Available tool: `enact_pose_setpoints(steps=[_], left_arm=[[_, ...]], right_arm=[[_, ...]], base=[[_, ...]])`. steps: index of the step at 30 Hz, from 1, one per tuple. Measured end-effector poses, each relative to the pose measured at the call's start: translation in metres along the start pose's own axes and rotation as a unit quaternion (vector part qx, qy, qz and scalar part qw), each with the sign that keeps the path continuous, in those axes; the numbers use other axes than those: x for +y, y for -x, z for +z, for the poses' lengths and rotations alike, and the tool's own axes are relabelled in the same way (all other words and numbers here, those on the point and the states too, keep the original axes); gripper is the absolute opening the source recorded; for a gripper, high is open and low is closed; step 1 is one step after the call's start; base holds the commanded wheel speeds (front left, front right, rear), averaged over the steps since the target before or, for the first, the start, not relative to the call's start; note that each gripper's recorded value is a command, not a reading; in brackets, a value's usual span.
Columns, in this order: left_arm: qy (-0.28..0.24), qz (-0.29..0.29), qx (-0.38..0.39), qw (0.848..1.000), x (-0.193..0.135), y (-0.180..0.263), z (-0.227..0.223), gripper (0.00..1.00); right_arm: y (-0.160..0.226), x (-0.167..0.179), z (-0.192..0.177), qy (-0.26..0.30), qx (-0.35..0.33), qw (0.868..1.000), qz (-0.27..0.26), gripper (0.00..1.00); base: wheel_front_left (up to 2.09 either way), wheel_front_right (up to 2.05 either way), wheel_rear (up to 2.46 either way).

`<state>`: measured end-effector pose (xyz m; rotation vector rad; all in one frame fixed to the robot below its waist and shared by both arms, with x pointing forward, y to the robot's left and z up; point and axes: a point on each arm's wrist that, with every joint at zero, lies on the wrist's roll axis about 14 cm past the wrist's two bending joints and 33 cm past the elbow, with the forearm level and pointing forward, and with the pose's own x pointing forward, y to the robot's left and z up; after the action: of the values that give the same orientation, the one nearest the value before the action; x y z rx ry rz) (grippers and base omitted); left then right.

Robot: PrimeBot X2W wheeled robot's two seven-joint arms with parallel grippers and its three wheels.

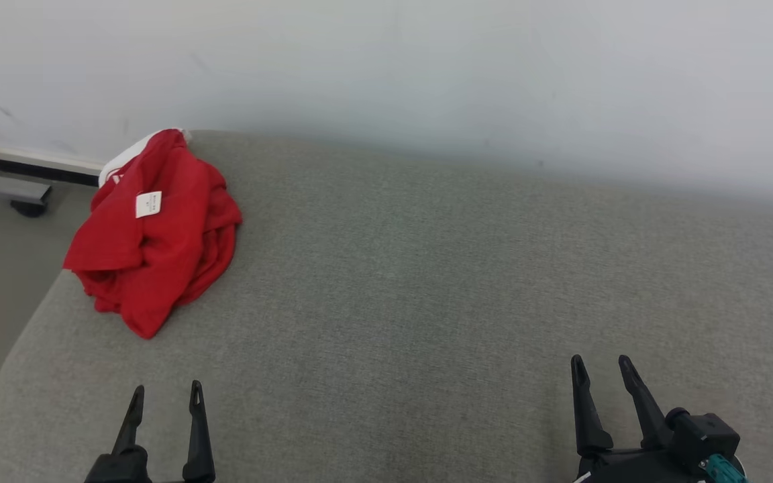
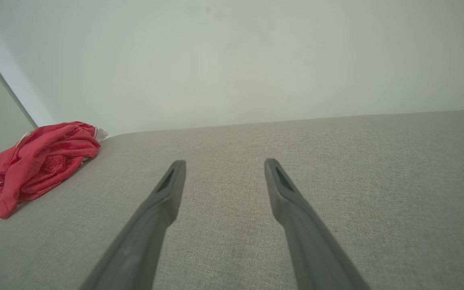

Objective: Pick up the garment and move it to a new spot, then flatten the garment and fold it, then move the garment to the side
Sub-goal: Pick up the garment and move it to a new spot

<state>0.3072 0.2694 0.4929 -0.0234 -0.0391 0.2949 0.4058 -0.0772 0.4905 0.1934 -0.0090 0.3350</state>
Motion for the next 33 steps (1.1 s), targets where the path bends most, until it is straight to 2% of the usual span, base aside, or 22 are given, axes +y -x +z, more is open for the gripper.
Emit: enact_pose_setpoints(steps=[19,33], left_arm=[[-0.003,0.113,-0.001,0.994,0.066,0.041,0.002,1.0],[-0.003,0.156,-0.003,0.988,0.091,0.059,0.004,1.0]], right_arm=[[-0.03,0.063,-0.017,-0.001,0.022,0.995,0.094,1.0],[-0.035,0.086,-0.022,-0.001,0.029,0.991,0.128,1.0]], base=[[0.0,0.0,0.0],[0.0,0.0,0.0]])
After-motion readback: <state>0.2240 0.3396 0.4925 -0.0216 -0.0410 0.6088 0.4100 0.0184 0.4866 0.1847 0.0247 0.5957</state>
